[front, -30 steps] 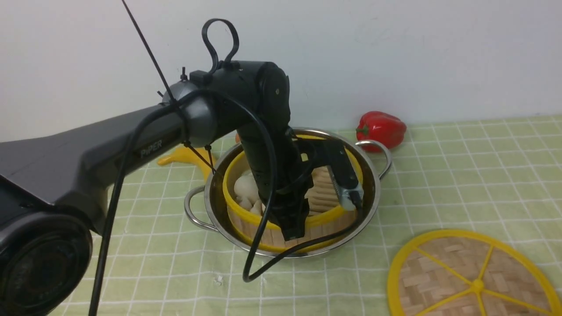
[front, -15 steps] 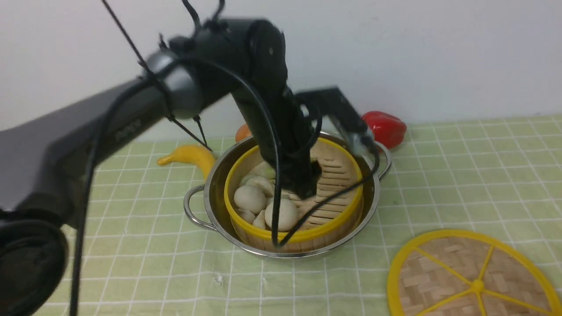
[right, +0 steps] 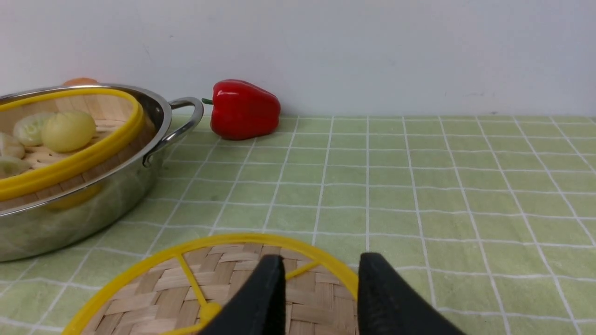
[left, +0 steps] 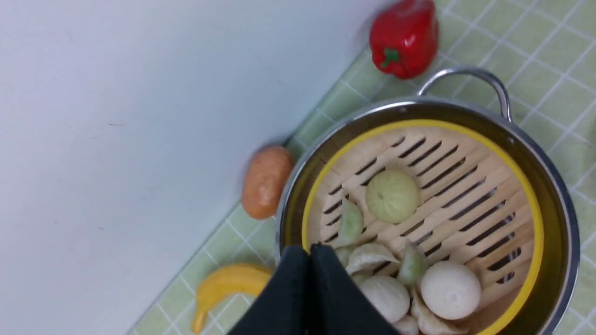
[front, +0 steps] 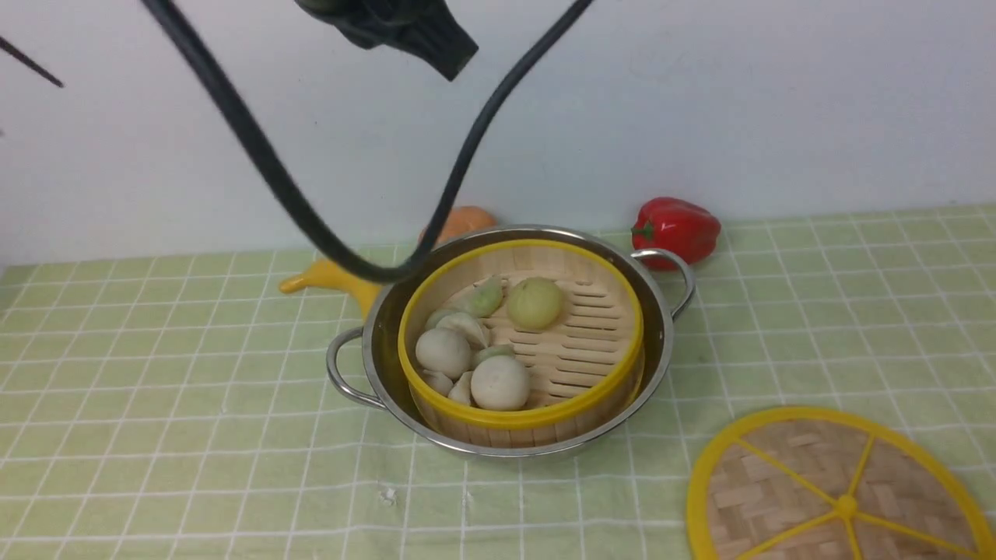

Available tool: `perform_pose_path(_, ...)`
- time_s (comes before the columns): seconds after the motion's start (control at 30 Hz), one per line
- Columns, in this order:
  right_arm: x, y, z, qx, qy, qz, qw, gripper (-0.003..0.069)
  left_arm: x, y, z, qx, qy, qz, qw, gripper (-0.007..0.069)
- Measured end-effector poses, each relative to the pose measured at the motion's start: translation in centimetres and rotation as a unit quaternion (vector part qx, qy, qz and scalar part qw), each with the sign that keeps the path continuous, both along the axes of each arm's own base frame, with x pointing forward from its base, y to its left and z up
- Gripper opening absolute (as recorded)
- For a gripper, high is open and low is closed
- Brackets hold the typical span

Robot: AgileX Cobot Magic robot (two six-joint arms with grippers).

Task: Place the steamer in the pot on the green tablecloth, and put the lid on the steamer.
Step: 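Move the gripper down to the bamboo steamer lid and grasp its center knob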

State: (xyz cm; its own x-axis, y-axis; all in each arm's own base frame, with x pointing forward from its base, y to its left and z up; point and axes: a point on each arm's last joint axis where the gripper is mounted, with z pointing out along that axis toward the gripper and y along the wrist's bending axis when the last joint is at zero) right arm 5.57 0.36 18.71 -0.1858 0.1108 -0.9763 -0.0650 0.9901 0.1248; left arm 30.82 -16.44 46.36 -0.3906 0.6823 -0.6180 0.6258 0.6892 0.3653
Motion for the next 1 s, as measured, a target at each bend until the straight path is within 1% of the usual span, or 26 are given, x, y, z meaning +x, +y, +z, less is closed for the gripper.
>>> perform_pose_path(0.17,0.0,0.0,0.0,0.0,0.0,0.0,1.0,0.0243,-0.2,0.1,0.8,-0.015,-0.026,0.0,1.0,-0.0019)
perform_pose_path(0.27,0.0,0.0,0.0,0.0,0.0,0.0,1.0,0.0243,-0.1,0.1,0.4,-0.015,-0.022,0.003,1.0,-0.0011)
perform_pose_path(0.4,0.0,0.0,0.0,0.0,0.0,0.0,1.0,0.0243,-1.2,0.6,-0.2,-0.02,-0.015,0.001,1.0,-0.0008)
perform_pose_path(0.5,0.0,0.0,0.0,0.0,0.0,0.0,1.0,0.0243,-3.6,2.5,-0.5,-0.046,-0.031,0.003,0.998,-0.0007)
perform_pose_path(0.57,0.0,0.0,0.0,0.0,0.0,0.0,1.0,0.0243,-5.7,5.3,-1.7,-0.082,-0.066,0.025,0.994,0.0001)
perform_pose_path(0.6,0.0,0.0,0.0,0.0,0.0,0.0,1.0,0.0243,-5.9,5.6,-1.9,-0.085,-0.068,0.027,0.994,0.0001)
perform_pose_path(0.63,0.0,0.0,0.0,0.0,0.0,0.0,1.0,0.0243,-7.4,7.9,-3.5,-0.114,-0.086,0.058,0.988,0.0001)
perform_pose_path(0.67,0.0,0.0,0.0,0.0,0.0,0.0,1.0,0.0243,-8.1,9.0,-4.4,-0.124,-0.095,0.075,0.985,0.0001)
perform_pose_path(0.7,0.0,0.0,0.0,0.0,0.0,0.0,1.0,0.0243,-9.5,10.9,-6.2,-0.146,-0.104,0.11,0.978,0.0005)
perform_pose_path(0.73,0.0,0.0,0.0,0.0,0.0,0.0,1.0,0.0243,-9.7,11.2,-6.4,-0.149,-0.106,0.115,0.976,0.0006)
perform_pose_path(0.83,0.0,0.0,0.0,0.0,0.0,0.0,1.0,0.0243,-12.7,14.3,-10.3,-0.187,-0.117,0.193,0.956,0.0012)
perform_pose_path(0.87,0.0,0.0,0.0,0.0,0.0,0.0,1.0,0.0243,-13.9,15.3,-12.1,-0.192,-0.118,0.224,0.948,0.0013)
perform_pose_path(0.9,0.0,0.0,0.0,0.0,0.0,0.0,1.0,0.0243,-15.5,16.5,-14.4,-0.202,-0.128,0.266,0.934,0.0013)
perform_pose_path(0.97,0.0,0.0,0.0,0.0,0.0,0.0,1.0,0.0243,-17.7,17.6,-17.7,-0.205,-0.138,0.314,0.917,0.0021)
perform_pose_path(1.0,0.0,0.0,0.0,0.0,0.0,0.0,1.0,0.0243,-18.5,17.8,-19.0,-0.205,-0.142,0.328,0.911,0.0022)
